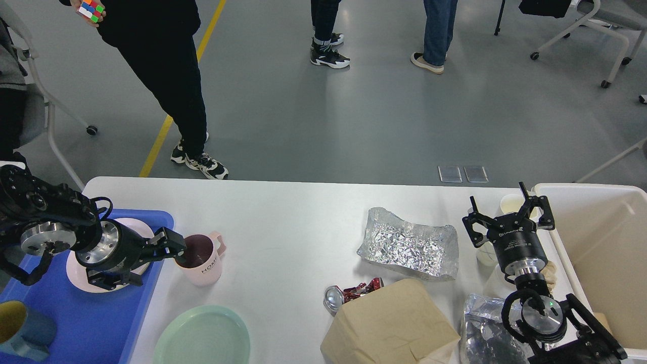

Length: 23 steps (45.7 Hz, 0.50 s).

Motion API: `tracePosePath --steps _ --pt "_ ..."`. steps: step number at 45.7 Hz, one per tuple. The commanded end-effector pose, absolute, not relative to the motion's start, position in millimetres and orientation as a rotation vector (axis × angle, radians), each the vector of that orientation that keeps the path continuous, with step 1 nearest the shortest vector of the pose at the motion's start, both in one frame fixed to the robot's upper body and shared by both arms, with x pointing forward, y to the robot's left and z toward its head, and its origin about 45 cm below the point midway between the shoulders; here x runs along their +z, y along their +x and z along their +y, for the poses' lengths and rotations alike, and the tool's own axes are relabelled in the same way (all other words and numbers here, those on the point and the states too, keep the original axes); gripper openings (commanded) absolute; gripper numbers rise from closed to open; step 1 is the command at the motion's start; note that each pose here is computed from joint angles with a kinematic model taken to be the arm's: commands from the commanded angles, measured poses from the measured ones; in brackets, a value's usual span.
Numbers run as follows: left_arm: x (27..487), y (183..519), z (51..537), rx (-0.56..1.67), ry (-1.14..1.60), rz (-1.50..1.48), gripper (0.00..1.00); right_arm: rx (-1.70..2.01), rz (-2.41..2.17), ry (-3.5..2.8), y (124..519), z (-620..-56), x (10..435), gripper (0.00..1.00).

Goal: Tidy desktop
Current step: 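Grasp the pink mug with the left gripper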

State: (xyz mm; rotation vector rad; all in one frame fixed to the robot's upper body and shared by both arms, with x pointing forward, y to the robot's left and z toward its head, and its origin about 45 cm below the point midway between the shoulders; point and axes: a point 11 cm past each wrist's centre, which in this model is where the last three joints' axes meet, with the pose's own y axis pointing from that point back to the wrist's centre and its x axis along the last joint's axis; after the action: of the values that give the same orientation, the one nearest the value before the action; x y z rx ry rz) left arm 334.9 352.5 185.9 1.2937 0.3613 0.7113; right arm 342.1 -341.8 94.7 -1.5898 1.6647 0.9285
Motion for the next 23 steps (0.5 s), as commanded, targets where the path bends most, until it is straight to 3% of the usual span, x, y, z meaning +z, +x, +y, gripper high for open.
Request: tracePosePath --steps 1,23 --pt "169.4 331.3 362.3 0.825 1.287 0.416 0.93 0.928 1.665 -1.59 342.1 -342.0 94.7 1.0" --pt "125.5 342.0 352.1 0.876 1.22 0.423 0.96 0.928 1.665 -1.59 342.1 -342.0 94.7 1.0"
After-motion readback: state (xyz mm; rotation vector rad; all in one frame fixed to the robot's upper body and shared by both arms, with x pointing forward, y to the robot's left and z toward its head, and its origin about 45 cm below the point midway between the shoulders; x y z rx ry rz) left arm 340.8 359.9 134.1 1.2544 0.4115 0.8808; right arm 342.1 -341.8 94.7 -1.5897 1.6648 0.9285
